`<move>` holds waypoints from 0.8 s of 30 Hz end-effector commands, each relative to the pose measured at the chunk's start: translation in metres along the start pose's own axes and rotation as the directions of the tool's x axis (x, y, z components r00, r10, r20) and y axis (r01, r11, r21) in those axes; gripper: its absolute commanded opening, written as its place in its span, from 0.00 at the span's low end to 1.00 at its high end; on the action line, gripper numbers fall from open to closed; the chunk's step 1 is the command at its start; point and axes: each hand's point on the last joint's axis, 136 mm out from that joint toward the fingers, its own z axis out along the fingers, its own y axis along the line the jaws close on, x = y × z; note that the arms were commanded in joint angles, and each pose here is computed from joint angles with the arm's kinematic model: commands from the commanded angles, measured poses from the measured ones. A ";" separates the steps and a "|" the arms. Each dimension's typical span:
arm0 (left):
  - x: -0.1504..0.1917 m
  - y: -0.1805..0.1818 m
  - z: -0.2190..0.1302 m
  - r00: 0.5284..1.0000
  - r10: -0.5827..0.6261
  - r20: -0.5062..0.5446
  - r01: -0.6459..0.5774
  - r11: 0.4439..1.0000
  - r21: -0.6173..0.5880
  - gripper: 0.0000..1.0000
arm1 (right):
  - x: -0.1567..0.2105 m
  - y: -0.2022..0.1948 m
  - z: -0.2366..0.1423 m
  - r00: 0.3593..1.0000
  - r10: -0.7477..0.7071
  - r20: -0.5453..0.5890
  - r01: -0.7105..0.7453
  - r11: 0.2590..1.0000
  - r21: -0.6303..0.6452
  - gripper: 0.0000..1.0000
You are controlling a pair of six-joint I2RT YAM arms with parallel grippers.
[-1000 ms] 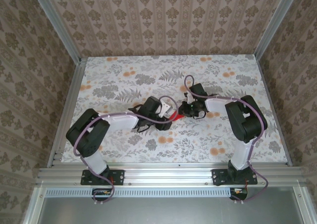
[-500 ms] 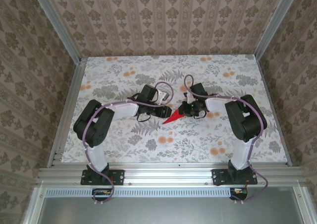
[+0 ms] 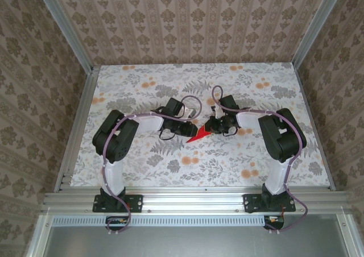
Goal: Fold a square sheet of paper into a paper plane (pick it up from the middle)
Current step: Fold the wing for the fifth time at the center of the table.
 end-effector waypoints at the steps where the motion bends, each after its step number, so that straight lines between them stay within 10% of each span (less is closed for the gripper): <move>1: 0.004 -0.004 0.005 0.999 0.003 -0.036 -0.002 1.000 0.018 0.29 | 0.014 -0.027 0.011 0.998 0.038 -0.047 -0.034 0.996 0.079 0.14; 24: 0.024 0.001 0.023 0.986 0.088 -0.139 -0.099 0.992 -0.076 0.23 | 0.012 -0.029 0.004 0.997 0.072 -0.020 -0.070 0.993 0.099 0.26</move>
